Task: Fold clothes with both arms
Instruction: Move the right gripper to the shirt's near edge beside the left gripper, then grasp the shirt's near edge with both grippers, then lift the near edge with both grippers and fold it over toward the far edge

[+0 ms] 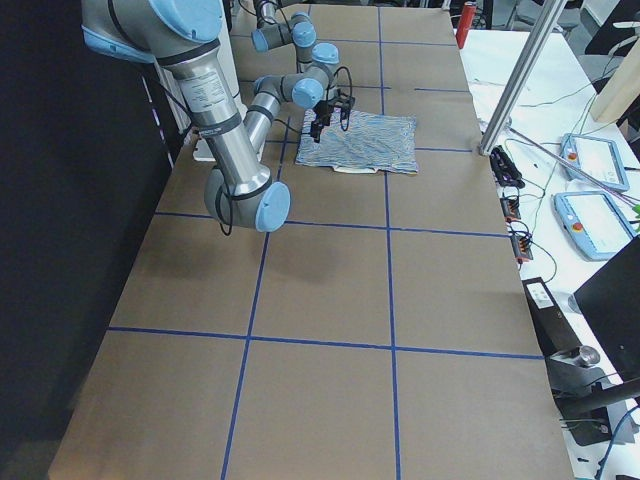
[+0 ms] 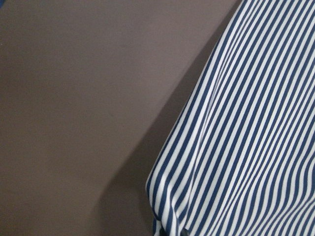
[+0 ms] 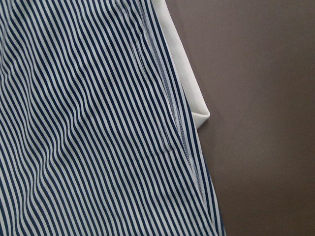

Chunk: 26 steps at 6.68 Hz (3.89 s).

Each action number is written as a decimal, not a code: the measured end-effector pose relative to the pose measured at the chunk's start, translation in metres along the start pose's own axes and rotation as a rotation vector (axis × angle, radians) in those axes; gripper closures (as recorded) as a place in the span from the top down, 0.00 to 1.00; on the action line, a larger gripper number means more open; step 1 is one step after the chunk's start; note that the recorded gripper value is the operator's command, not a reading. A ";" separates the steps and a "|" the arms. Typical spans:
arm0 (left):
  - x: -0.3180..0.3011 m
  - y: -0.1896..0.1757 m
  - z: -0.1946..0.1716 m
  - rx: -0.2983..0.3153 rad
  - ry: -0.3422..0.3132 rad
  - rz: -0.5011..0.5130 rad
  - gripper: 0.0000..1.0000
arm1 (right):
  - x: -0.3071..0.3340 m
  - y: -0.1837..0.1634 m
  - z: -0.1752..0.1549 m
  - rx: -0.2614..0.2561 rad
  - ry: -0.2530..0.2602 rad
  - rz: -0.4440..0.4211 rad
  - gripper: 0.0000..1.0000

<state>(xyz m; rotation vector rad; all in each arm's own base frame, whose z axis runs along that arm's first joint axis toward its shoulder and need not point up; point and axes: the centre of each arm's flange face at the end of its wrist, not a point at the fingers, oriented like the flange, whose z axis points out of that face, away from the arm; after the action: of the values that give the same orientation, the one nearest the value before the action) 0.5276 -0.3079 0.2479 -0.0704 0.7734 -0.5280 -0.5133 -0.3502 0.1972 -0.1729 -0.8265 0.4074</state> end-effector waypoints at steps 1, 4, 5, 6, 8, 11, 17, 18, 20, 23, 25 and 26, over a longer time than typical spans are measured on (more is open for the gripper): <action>0.000 0.000 -0.002 -0.001 0.003 0.009 0.00 | -0.005 0.019 0.020 0.029 -0.022 0.122 1.00; 0.000 0.000 -0.003 -0.002 0.006 0.016 0.00 | -0.025 0.027 0.085 0.062 -0.026 0.366 1.00; 0.000 0.000 -0.004 -0.002 0.008 0.017 0.00 | -0.022 0.032 0.099 0.072 0.001 0.379 1.00; 0.000 0.000 -0.004 -0.003 0.008 0.017 0.00 | -0.019 0.036 0.107 0.080 0.032 0.382 1.00; -0.001 0.000 -0.003 -0.002 0.005 0.017 0.00 | -0.016 0.042 0.110 0.085 0.061 0.382 0.98; -0.001 0.000 -0.003 -0.002 0.005 0.017 0.00 | -0.018 0.045 0.107 0.082 0.062 0.381 0.63; 0.001 0.001 -0.004 -0.002 0.009 0.018 0.00 | -0.022 0.046 0.106 0.080 0.058 0.379 0.00; 0.001 0.001 -0.004 -0.003 0.010 0.018 0.00 | -0.023 0.047 0.104 0.079 0.056 0.379 0.00; 0.002 0.002 -0.006 -0.003 0.013 0.019 0.00 | -0.024 0.048 0.097 0.075 0.040 0.376 0.00; 0.000 0.006 -0.019 -0.012 0.033 0.024 0.00 | -0.001 0.051 0.070 0.067 -0.007 0.363 0.00; -0.004 0.025 -0.033 -0.038 0.040 0.046 0.00 | 0.008 0.063 0.070 0.068 -0.010 0.346 0.00; -0.006 0.037 -0.037 -0.052 0.039 0.056 0.00 | 0.011 0.069 0.071 0.067 -0.012 0.336 0.00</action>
<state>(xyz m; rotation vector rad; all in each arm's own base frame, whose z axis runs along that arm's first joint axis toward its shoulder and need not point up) 0.5141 -0.2682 0.2161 -0.0869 0.8247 -0.4566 -0.5786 -0.2835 0.2309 -0.2488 -0.7954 0.7517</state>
